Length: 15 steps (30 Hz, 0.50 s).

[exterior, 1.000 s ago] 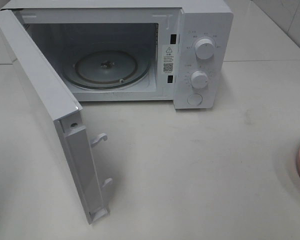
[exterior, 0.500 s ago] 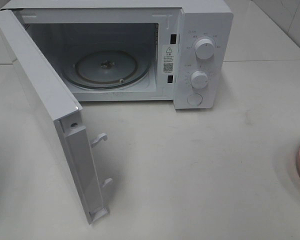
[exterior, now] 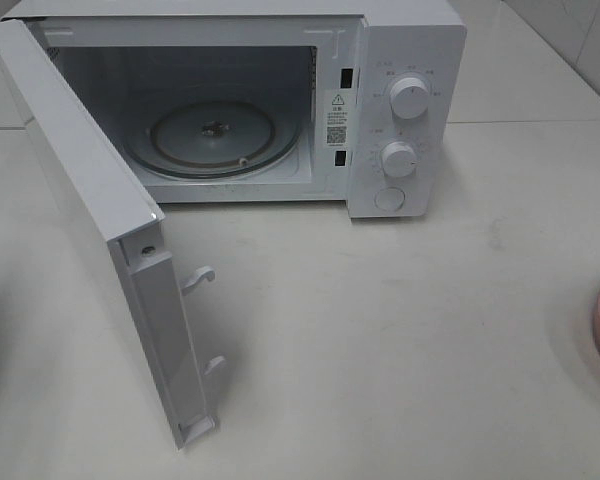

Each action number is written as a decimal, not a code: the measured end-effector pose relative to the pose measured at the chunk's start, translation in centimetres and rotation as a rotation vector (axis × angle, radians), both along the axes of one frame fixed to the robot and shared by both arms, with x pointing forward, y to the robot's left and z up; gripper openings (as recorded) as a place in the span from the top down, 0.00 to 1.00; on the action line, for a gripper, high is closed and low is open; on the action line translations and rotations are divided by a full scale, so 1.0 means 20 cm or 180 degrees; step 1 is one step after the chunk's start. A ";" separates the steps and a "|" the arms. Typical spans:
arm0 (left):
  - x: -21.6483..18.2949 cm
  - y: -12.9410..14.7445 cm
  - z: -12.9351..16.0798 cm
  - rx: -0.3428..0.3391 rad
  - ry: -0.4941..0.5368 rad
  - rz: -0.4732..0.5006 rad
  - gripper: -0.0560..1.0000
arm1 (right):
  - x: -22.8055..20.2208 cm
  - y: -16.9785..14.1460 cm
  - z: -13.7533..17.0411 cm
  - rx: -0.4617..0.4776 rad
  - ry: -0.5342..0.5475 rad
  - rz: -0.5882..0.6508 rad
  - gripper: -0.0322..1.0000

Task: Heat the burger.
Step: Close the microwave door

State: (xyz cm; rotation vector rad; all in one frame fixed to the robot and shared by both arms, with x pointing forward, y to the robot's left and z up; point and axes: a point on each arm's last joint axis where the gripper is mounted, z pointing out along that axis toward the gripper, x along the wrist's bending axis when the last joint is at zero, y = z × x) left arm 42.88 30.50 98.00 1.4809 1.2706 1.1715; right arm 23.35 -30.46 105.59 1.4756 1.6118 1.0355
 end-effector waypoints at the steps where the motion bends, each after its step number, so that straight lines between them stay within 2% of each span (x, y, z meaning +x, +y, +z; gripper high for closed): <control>1: 0.00 0.00 0.00 0.0000 0.0000 0.0000 0.95 | 0.00 0.00 0.00 0.0000 0.0000 0.0000 0.23; 6: 0.06 -0.04 -0.06 -0.0197 -0.0026 -0.0259 0.95 | 0.00 0.00 0.00 0.0000 0.0000 0.0000 0.23; 8: 0.06 -0.05 -0.07 -0.0223 -0.0040 -0.0336 0.95 | 0.00 0.00 0.00 0.0000 0.0000 0.0000 0.23; 9: 0.08 -0.07 -0.08 -0.0248 -0.0094 -0.0499 0.95 | 0.00 0.00 0.00 0.0000 0.0000 0.0000 0.23; 10: 0.08 -0.07 -0.08 -0.0248 -0.0094 -0.0499 0.95 | 0.00 0.00 0.00 0.0000 0.0000 0.0000 0.23; 11: 0.09 -0.09 -0.09 -0.0239 -0.0131 -0.0670 0.95 | 0.00 0.00 0.00 0.0000 0.0000 0.0000 0.23; 12: 0.09 -0.09 -0.09 -0.0239 -0.0131 -0.0670 0.95 | 0.00 0.00 0.00 0.0000 0.0000 0.0000 0.23; 14: 0.10 -0.14 -0.11 -0.0261 -0.0200 -0.0901 0.95 | 0.00 0.00 0.00 0.0000 0.0000 0.0000 0.23; 15: 0.10 -0.14 -0.11 -0.0261 -0.0200 -0.0901 0.95 | 0.00 0.00 0.00 0.0000 0.0000 0.0000 0.23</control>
